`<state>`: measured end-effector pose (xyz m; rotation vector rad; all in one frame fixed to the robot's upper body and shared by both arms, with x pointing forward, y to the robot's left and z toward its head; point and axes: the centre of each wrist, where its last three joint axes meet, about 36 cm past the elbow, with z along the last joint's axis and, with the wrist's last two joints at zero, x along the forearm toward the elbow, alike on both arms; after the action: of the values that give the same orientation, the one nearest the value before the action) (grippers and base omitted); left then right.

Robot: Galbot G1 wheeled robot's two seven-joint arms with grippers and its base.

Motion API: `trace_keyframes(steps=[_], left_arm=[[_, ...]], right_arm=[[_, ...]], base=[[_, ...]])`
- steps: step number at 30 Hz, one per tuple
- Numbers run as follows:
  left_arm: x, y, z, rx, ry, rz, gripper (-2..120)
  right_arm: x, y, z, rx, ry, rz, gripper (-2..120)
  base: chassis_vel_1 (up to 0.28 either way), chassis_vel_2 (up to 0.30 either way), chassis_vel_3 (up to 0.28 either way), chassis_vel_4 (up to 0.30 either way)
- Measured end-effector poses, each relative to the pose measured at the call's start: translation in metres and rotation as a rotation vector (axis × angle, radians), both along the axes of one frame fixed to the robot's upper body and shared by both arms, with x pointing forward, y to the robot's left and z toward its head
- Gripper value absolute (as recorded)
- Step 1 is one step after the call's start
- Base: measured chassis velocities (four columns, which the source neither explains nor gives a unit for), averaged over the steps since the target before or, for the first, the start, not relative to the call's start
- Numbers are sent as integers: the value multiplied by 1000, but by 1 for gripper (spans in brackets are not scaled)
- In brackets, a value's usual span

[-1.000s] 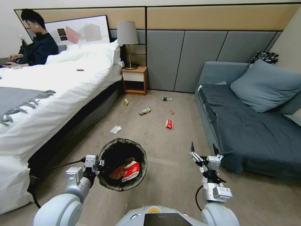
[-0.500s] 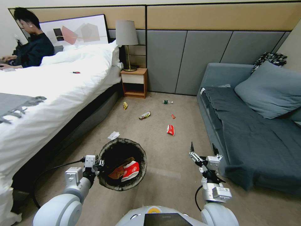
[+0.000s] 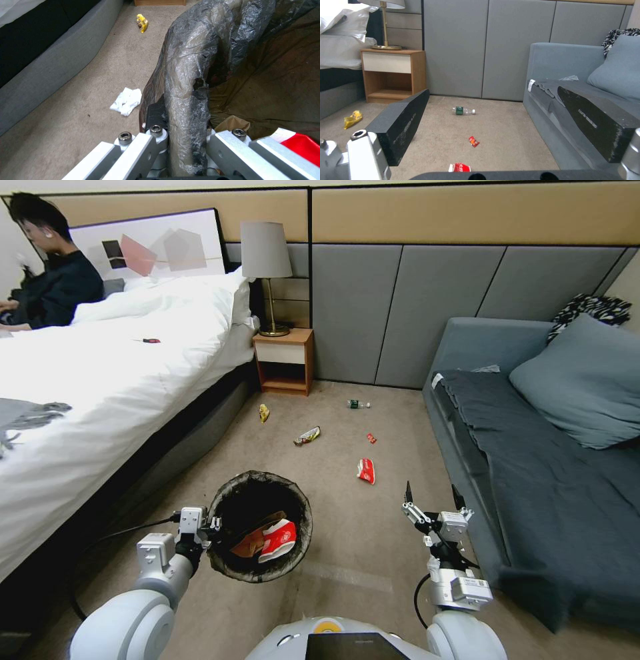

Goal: Pick up the trash bin, then pick up the garbage from the floor and place it into the trash bin.

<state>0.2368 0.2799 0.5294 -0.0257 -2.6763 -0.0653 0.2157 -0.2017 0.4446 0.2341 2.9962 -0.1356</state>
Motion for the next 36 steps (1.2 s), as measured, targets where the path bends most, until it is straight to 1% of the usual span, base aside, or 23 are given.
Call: trace_keyframes(steps=[36], left_arm=[[-1,0,-1,-1,6,3,2]], right_arm=[[-1,1,3,4,-13,-5,100]], base=[[-113,119,114,-116]])
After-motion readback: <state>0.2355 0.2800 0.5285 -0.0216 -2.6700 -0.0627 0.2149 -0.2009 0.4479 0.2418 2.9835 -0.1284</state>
